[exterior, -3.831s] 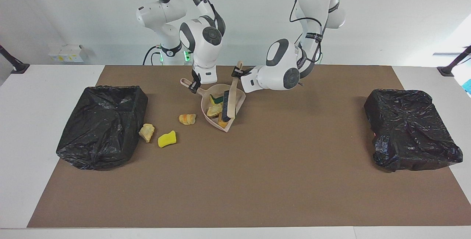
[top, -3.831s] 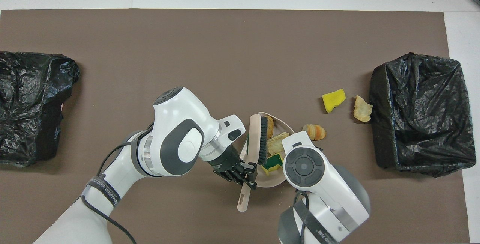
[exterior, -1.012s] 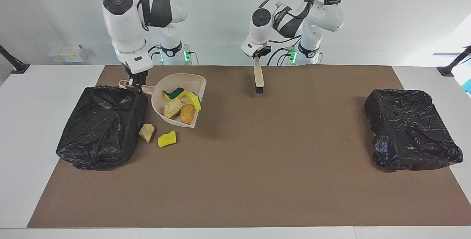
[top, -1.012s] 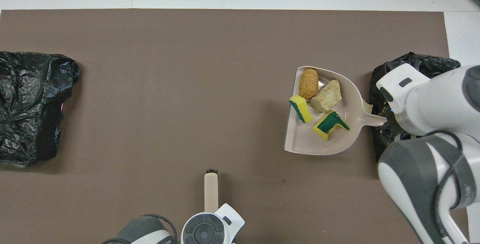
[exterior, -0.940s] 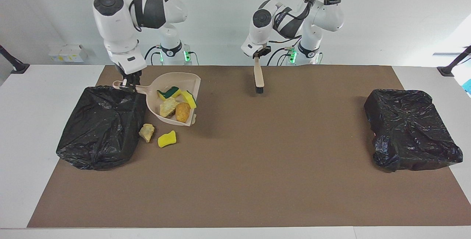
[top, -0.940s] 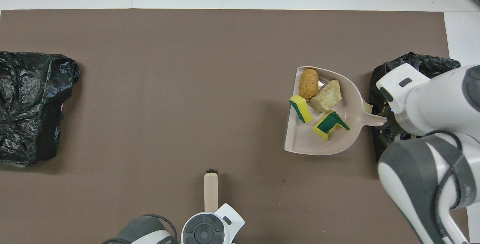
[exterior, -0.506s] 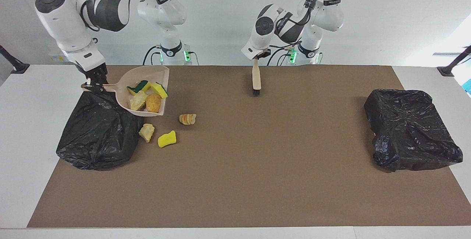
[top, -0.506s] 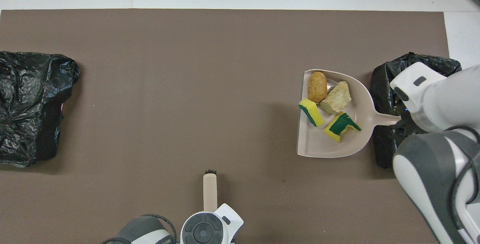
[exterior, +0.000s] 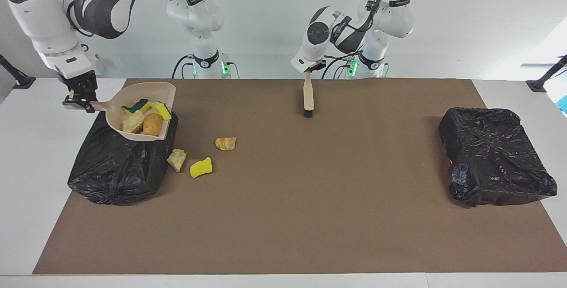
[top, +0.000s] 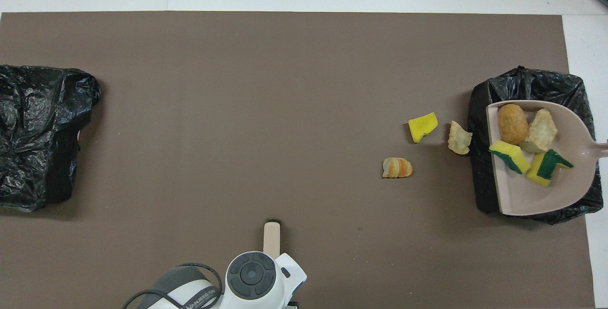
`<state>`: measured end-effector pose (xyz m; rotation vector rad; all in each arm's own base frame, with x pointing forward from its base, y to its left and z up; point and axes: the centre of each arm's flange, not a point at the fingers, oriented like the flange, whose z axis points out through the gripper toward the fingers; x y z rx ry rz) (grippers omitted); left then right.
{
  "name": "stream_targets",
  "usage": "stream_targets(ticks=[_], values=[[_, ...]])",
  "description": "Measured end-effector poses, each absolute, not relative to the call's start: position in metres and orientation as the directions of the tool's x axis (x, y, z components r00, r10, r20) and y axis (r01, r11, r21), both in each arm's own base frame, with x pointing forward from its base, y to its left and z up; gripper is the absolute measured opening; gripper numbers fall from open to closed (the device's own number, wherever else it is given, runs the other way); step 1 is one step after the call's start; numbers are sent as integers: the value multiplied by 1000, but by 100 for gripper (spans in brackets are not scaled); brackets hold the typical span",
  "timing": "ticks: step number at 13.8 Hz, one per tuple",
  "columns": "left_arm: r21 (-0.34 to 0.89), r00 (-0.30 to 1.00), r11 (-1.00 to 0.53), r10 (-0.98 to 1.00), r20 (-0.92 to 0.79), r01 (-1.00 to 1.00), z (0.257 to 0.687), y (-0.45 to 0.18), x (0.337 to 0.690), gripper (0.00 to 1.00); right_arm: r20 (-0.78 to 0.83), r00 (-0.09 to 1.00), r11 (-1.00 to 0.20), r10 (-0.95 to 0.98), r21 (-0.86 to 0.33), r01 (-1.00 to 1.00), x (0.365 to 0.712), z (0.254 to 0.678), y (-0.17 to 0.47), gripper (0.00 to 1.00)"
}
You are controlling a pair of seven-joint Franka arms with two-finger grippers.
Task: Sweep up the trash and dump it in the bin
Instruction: 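Carry the loaded dustpan with the right gripper over the far bin, then tip the dustpan into the bin with the right gripper while the left gripper withdraws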
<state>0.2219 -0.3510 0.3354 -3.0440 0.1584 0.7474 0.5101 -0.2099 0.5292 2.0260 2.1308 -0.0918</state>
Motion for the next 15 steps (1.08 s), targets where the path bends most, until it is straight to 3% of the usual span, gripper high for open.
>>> stream_targets(ticks=[5, 6, 7, 8, 12, 15], values=[[25, 883, -996, -91, -460, -90, 338, -350, 226, 47, -350, -8, 35, 937, 72, 997, 503, 540, -252, 31], [28, 884, -997, -83, -460, -79, 340, -349, 231, 53, -390, 12, 14, 921, 64, 998, 502, 540, -256, 31], [26, 881, -998, -62, -468, -56, 344, -344, 240, 53, -423, 30, -5, 906, 60, 998, 501, 540, -258, 31], [20, 874, -1000, -26, -485, -19, 348, -333, 255, 59, -452, 49, -24, 891, 60, 998, 502, 540, -259, 31], [11, 838, -992, 99, -537, 125, 366, -282, 313, 100, -563, 155, -125, 812, 93, 988, 502, 542, -261, 31], [-1, 814, -978, 173, -554, 207, 376, -248, 342, 100, -628, 212, -176, 748, 121, 977, 506, 543, -251, 31]])
